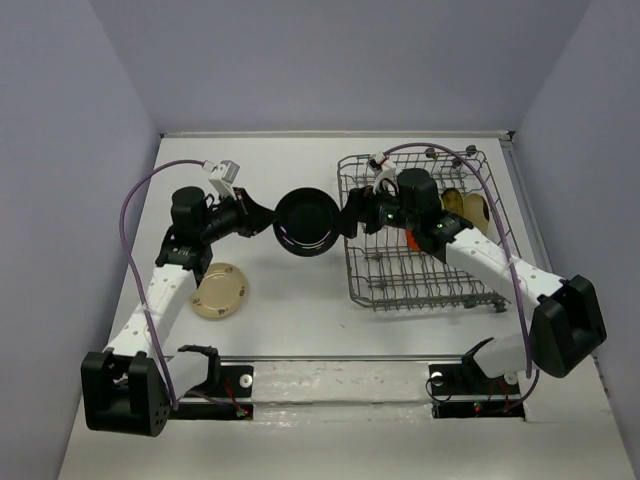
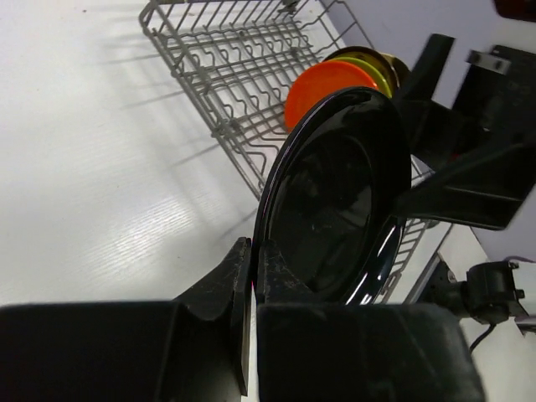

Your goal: Load the plates into the dish rack

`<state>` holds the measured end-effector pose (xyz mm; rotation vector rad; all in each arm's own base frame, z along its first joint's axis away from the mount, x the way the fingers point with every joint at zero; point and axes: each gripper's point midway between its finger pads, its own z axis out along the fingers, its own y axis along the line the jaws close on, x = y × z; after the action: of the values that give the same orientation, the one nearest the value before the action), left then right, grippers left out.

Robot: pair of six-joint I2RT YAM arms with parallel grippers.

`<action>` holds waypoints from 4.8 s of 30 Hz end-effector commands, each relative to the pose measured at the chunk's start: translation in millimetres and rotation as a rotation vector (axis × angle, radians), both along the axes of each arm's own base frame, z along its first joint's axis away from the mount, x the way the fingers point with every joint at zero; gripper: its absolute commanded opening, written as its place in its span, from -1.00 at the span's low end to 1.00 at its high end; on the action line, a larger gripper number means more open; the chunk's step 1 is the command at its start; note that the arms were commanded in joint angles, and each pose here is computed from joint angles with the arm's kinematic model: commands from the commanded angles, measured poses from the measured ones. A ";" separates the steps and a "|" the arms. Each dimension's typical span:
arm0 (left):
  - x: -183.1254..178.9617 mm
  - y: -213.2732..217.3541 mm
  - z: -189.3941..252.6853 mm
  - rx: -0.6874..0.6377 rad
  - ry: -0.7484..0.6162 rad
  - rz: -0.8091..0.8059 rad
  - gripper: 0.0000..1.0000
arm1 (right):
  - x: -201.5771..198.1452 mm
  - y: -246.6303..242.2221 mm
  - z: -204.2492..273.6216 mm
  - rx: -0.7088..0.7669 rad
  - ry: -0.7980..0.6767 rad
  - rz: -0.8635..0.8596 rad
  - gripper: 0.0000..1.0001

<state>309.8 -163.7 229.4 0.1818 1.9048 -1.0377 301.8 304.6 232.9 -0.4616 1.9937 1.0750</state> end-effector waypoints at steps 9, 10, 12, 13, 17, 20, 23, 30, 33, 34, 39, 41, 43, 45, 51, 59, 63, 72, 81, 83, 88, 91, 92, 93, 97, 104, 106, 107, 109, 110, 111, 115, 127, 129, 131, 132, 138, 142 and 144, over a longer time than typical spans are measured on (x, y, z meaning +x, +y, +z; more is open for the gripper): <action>-30.3 -18.0 47.1 -0.034 -0.163 -0.076 0.27 | -4.2 25.9 50.6 0.135 -0.050 0.092 -0.86; -24.5 -10.6 42.4 -0.010 -0.143 -0.016 0.79 | 10.2 12.9 54.4 0.092 -0.085 -0.019 -0.86; -18.8 1.2 42.3 0.048 -0.160 0.059 0.98 | 26.9 -11.5 48.1 -0.019 -0.102 -0.168 -0.86; -15.2 7.6 45.9 0.069 -0.170 0.101 0.98 | 36.2 -25.6 50.0 -0.077 -0.121 -0.247 -0.86; -13.3 21.9 50.9 0.104 -0.182 0.189 0.98 | 62.0 -126.1 14.6 -0.494 -0.146 -0.669 -0.86; -15.1 21.2 52.8 0.099 -0.186 0.184 0.98 | 59.0 -168.6 4.7 -0.673 -0.148 -0.815 -0.86; -16.1 19.7 53.3 0.094 -0.185 0.173 0.98 | 56.6 -191.4 1.8 -0.768 -0.153 -0.880 -0.86; -16.6 18.9 52.3 0.092 -0.181 0.170 0.98 | 58.2 -215.3 -17.0 -0.920 -0.109 -0.939 -0.86; -15.8 17.0 49.6 0.091 -0.170 0.159 0.98 | 60.2 -212.7 -22.7 -0.930 -0.092 -0.931 -0.86; -16.0 16.8 48.9 0.091 -0.168 0.158 0.98 | 60.9 -212.2 -23.5 -0.932 -0.089 -0.931 -0.87; -15.4 17.9 49.2 0.092 -0.170 0.165 0.98 | 64.4 -206.9 -42.4 -0.958 -0.055 -0.906 -0.86; -15.3 18.2 49.2 0.092 -0.170 0.165 0.98 | 64.7 -202.6 -48.4 -0.947 -0.037 -0.891 -0.86; -15.4 17.9 49.2 0.091 -0.169 0.165 0.98 | 65.3 -200.0 -54.2 -0.946 -0.023 -0.883 -0.86; -15.1 18.4 49.2 0.093 -0.170 0.167 0.98 | 67.2 -198.4 -59.7 -0.955 -0.014 -0.879 -0.86; -14.6 18.1 48.3 0.092 -0.165 0.168 0.98 | 72.1 -193.9 -72.0 -0.963 0.012 -0.880 -0.77; -14.5 18.3 47.6 0.092 -0.163 0.170 0.98 | 72.6 -193.1 -71.5 -0.951 0.017 -0.890 -0.37; -14.8 18.6 48.5 0.092 -0.166 0.172 0.98 | 71.2 -194.6 -65.2 -0.945 0.004 -0.890 -0.11; -14.3 19.8 48.8 0.094 -0.169 0.177 0.98 | 65.9 -176.8 -23.9 -0.785 -0.036 -0.814 0.13; -15.1 31.6 61.8 0.099 -0.214 0.252 0.98 | 36.6 -106.5 33.0 -0.370 -0.123 -0.542 0.15; -13.0 41.6 68.1 0.104 -0.232 0.312 0.98 | 18.8 -55.9 42.8 -0.209 -0.136 -0.398 0.13; -21.6 71.3 97.6 0.099 -0.331 0.479 0.98 | -3.3 45.2 32.9 -0.058 -0.111 -0.237 0.13; -27.0 93.6 111.7 0.102 -0.371 0.602 0.98 | -24.2 100.6 35.3 0.053 -0.067 -0.097 0.09; -27.9 100.1 111.0 0.114 -0.363 0.636 0.98 | -28.6 117.9 19.2 0.056 -0.022 -0.068 0.08; -26.9 115.0 114.1 0.119 -0.363 0.720 0.98 | -32.9 129.6 14.6 0.062 -0.012 -0.050 0.07; -30.5 135.3 113.2 0.143 -0.337 0.829 0.98 | -36.6 175.8 -1.1 0.115 0.086 -0.017 0.00; -34.2 135.3 117.8 0.139 -0.354 0.827 0.98 | -29.1 218.2 -83.1 0.057 0.267 0.013 0.00; -34.4 133.0 118.5 0.137 -0.358 0.817 0.98 | -34.4 231.8 -89.7 0.068 0.305 0.042 0.01; -34.6 130.6 118.9 0.137 -0.362 0.804 0.98 | -36.9 240.6 -102.9 0.059 0.328 0.049 0.02; -34.6 128.1 118.9 0.137 -0.365 0.794 0.98 | -39.9 247.1 -130.7 0.037 0.390 0.059 0.02; -34.6 127.5 118.1 0.141 -0.365 0.790 0.98 | -40.2 249.5 -138.1 0.030 0.399 0.066 0.02; -34.8 125.5 118.4 0.141 -0.368 0.779 0.98 | -41.0 252.3 -142.9 0.033 0.420 0.068 0.02; -35.1 121.1 118.8 0.139 -0.373 0.759 0.98 | -59.5 273.1 -159.2 0.043 0.483 0.141 -0.03; -35.8 120.7 118.8 0.144 -0.378 0.754 0.98 | -43.9 260.6 -143.8 0.028 0.364 0.006 -0.86; -36.2 119.0 119.2 0.143 -0.382 0.745 0.98 | -34.2 244.9 -123.7 -0.009 0.258 -0.034 -0.86; -36.8 119.0 119.2 0.143 -0.384 0.744 0.98 | -15.9 215.1 -88.5 -0.052 0.141 -0.158 -0.86; -37.2 118.8 119.6 0.144 -0.386 0.742 0.98 | -8.8 201.1 -76.3 -0.102 0.057 -0.182 -0.86; -37.8 107.5 118.3 0.133 -0.396 0.685 0.98 | 35.9 28.9 13.7 -0.506 -0.292 -0.609 -0.86; -38.6 102.3 118.1 0.127 -0.398 0.661 0.98 | 32.8 -93.7 44.5 -0.856 -0.314 -0.820 -0.86; -38.2 101.7 117.3 0.128 -0.397 0.658 0.98 | 29.1 -124.5 51.5 -0.927 -0.298 -0.864 -0.86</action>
<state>273.1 -56.6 325.8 -0.1952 1.5737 -0.3715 337.4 300.4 287.7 -0.1196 1.9231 0.1592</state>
